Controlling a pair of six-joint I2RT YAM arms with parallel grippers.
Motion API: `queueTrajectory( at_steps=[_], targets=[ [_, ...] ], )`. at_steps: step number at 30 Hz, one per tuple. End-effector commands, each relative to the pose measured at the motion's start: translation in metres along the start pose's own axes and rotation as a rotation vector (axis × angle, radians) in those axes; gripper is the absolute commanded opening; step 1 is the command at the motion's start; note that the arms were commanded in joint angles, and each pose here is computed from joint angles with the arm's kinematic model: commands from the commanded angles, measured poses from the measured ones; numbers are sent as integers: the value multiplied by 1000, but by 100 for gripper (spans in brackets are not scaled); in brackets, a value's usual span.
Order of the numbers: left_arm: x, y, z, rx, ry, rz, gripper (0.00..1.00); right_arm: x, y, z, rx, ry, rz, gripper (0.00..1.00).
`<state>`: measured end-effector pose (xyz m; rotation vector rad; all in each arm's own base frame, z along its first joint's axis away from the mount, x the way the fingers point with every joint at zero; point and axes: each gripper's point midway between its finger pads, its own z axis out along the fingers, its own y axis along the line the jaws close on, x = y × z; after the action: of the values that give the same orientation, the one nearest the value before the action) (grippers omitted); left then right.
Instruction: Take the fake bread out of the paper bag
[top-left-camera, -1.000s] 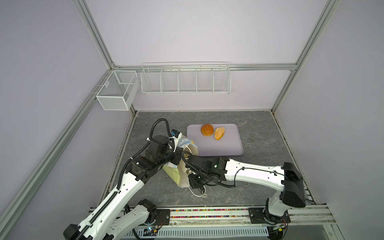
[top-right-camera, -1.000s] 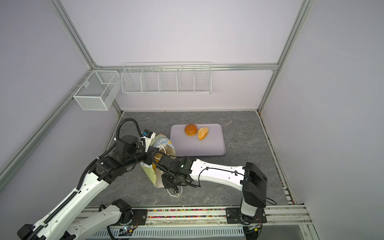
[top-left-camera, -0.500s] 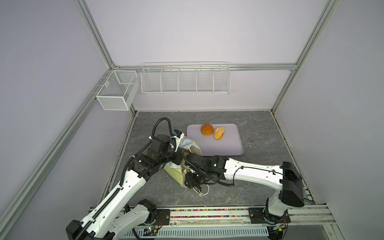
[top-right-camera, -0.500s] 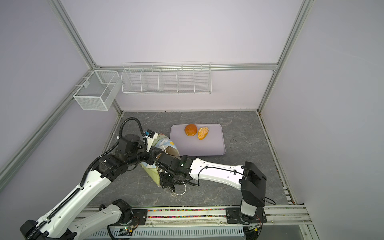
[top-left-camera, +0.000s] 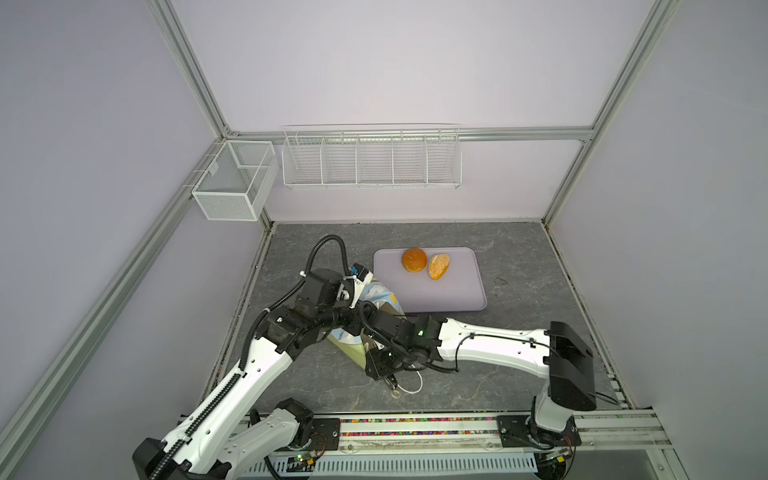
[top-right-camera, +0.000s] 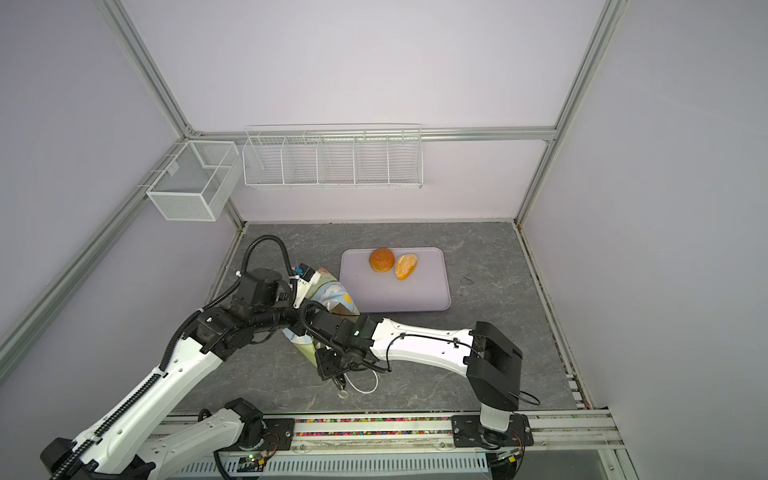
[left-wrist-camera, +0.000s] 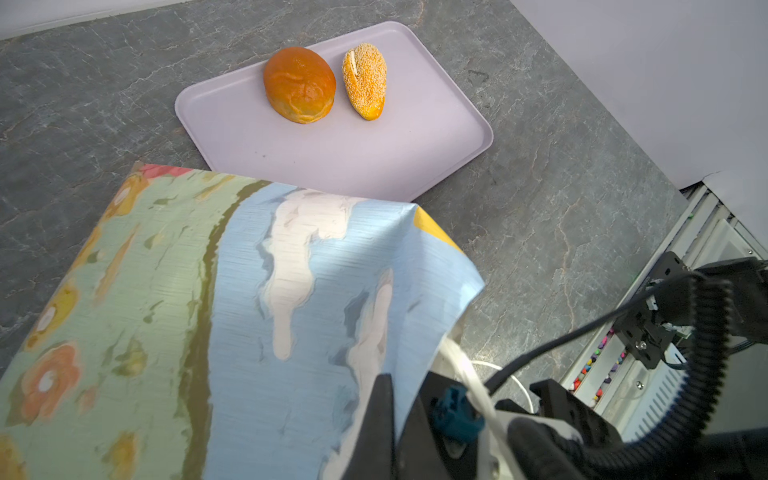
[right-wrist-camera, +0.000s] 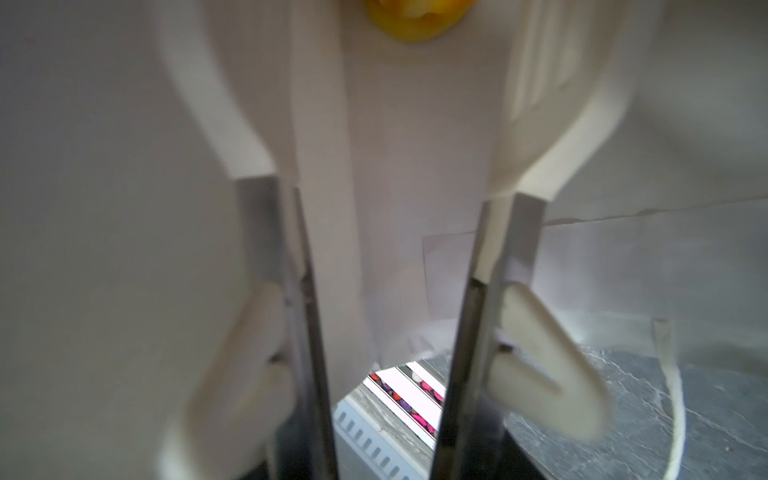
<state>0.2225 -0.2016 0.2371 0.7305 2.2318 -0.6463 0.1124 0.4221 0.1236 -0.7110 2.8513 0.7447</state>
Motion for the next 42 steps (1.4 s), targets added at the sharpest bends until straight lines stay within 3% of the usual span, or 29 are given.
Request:
queueTrajectory(
  at_steps=[1,4,10,24,42],
  targets=[
    [-23,-15,-19,48,-79,61,0,-2,1,-6,-7,-31,-39,37],
    [-21,-9,-19,9,-73,78,0,7,-12,-11,16,-40,-31,24],
    [-13,2,-17,-50,-53,118,0,19,-31,-25,60,-52,-35,13],
    [-12,3,-20,-56,-64,187,0,30,-25,-37,58,-53,-113,8],
    [-36,24,-14,-166,-141,-15,0,31,-50,-82,156,-179,-107,7]
  ],
)
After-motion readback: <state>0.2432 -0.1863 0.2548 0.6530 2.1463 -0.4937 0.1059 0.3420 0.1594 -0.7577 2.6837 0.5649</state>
